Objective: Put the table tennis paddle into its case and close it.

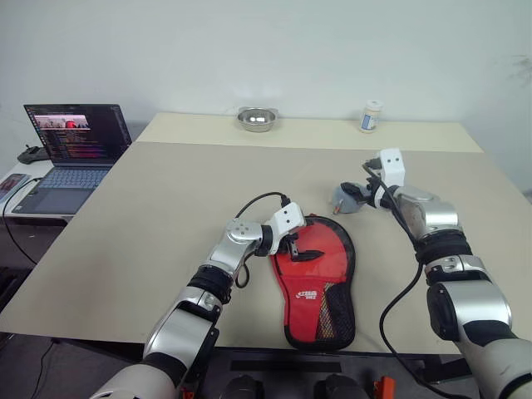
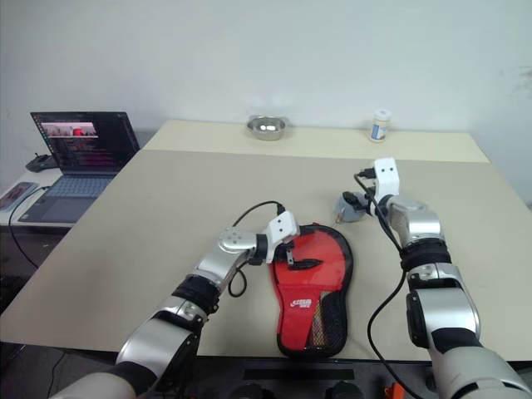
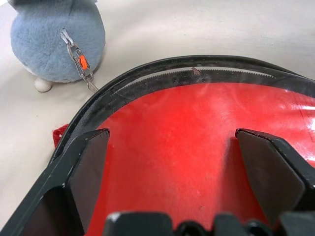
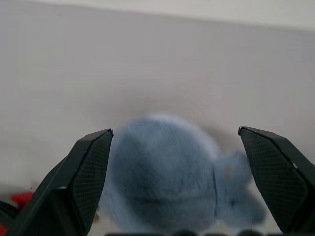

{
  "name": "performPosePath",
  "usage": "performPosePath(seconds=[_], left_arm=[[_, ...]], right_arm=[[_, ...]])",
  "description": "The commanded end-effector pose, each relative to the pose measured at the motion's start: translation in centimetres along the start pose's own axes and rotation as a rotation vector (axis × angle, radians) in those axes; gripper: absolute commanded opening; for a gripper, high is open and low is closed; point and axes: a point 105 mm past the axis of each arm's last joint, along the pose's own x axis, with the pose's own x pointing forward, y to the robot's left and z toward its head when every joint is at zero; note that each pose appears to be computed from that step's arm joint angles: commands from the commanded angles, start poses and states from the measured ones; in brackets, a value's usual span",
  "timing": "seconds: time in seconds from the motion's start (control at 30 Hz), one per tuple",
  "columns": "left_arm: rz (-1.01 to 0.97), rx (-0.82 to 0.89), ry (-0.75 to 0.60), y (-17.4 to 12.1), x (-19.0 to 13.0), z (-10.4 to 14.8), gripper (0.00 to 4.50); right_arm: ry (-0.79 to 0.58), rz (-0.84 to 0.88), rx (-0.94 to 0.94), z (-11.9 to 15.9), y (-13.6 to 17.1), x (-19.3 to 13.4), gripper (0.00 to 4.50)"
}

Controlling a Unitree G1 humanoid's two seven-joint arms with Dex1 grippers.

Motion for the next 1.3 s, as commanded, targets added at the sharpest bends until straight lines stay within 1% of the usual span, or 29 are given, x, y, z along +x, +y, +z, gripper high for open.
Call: performPosePath(seconds=[0.03,0.1,0.2,0.23,0.37,0.47,0.53,0.6,0.67,0.73,0.93,1.03,1.2,1.3], left_arm=[[-0.046,-0.016,0.047,-1.3,0.3,-1.4,4.45],[-0.069,-0.024,0.043,-1.6,0.3,-1.5,4.45],[-0.080,-0.026,0.048,-1.9,0.5,-1.7,4.50],[-0.078,-0.027,0.052,-1.9,0.6,-1.8,4.50],[-0.075,-0.036,0.067,-2.0,0.9,-2.4,4.50],[-0.080,-0.053,0.078,-2.3,1.2,-3.0,4.50],[-0.079,-0.068,0.088,-2.5,1.3,-3.5,4.50],[-0.087,-0.089,0.105,-2.9,1.3,-4.3,4.50],[-0.097,-0.105,0.121,-3.3,1.3,-5.0,4.50],[-0.105,-0.134,0.136,-3.7,1.3,-5.8,4.50],[-0.128,-0.164,0.151,-4.7,1.7,-6.5,4.50],[-0.138,-0.170,0.156,-5.0,1.9,-6.7,4.50],[-0.148,-0.172,0.153,-5.2,2.3,-6.6,4.50],[-0.159,-0.174,0.155,-5.5,2.6,-6.5,4.50]], right_arm=[[-0.045,0.032,0.013,1.6,0.8,0.4,4.50],[-0.031,0.038,0.027,1.2,0.9,0.6,4.50],[-0.031,0.038,0.030,1.1,1.0,0.7,3.91],[-0.030,0.039,0.031,1.1,1.1,0.7,3.64],[-0.029,0.047,0.034,1.0,1.4,0.7,2.18],[-0.031,0.051,0.036,1.0,1.6,0.6,1.20],[-0.036,0.048,0.034,1.2,1.5,0.5,0.70],[-0.042,0.035,0.021,1.4,1.2,0.1,0.36],[-0.043,0.014,-0.007,1.5,0.7,-0.4,0.20],[-0.030,-0.019,-0.078,1.3,-0.5,-1.5,0.19],[0.066,-0.080,-0.264,-1.0,-3.1,-5.7,0.19],[0.115,-0.085,-0.330,-1.9,-3.6,-8.1,0.19],[0.179,-0.041,-0.398,-2.9,-2.5,-11.1,0.19],[0.248,0.090,-0.443,-3.8,0.1,-14.4,0.19]])
